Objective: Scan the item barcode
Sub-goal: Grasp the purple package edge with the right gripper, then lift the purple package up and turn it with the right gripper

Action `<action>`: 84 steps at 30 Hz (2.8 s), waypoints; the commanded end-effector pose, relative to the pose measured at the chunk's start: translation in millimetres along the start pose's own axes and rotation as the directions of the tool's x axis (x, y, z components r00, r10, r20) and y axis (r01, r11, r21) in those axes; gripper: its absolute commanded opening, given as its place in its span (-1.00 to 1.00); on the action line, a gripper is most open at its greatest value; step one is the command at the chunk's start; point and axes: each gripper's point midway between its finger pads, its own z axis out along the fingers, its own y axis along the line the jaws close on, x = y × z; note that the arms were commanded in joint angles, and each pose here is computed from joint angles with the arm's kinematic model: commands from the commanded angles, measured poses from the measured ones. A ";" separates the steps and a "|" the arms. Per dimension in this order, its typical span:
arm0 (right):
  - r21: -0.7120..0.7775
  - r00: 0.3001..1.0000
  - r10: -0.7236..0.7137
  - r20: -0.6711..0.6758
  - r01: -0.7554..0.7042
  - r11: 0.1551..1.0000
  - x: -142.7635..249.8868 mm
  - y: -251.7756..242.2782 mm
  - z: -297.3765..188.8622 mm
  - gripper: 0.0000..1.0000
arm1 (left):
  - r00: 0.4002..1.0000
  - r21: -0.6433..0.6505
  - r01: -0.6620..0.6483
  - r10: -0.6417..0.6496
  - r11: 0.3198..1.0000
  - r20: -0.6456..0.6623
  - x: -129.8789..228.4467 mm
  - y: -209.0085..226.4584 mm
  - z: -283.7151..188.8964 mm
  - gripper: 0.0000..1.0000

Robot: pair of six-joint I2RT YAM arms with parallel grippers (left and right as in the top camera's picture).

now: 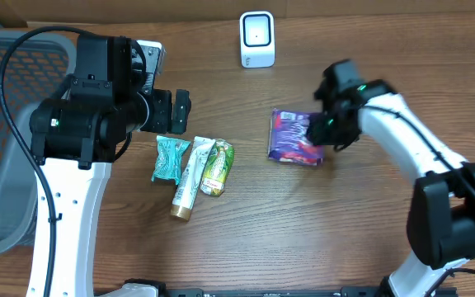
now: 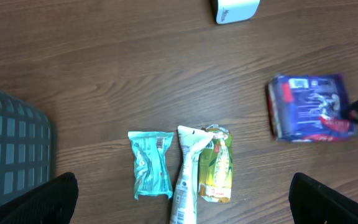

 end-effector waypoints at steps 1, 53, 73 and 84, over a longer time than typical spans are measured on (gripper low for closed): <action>-0.132 0.999 0.010 0.042 -0.005 0.991 -16.3 8.6 -33.3 0.12 | 1.000 -0.011 0.017 -0.017 1.000 0.014 -4.8 3.0 -3.0 0.99; -0.531 0.955 0.293 -0.042 -0.270 0.803 58.2 -7.8 102.3 0.37 | 1.000 -0.010 0.017 -0.017 1.000 0.014 -4.8 2.9 -3.0 0.99; -0.565 0.948 0.317 0.025 -0.248 0.787 41.0 -14.0 60.1 -0.92 | 1.000 -0.010 0.017 -0.017 1.000 0.014 -4.8 2.9 -3.0 0.99; -0.389 0.934 0.102 0.342 0.042 0.920 12.6 14.9 -95.7 -0.93 | 1.000 -0.011 0.017 -0.017 1.000 0.014 -4.8 3.0 -3.0 0.99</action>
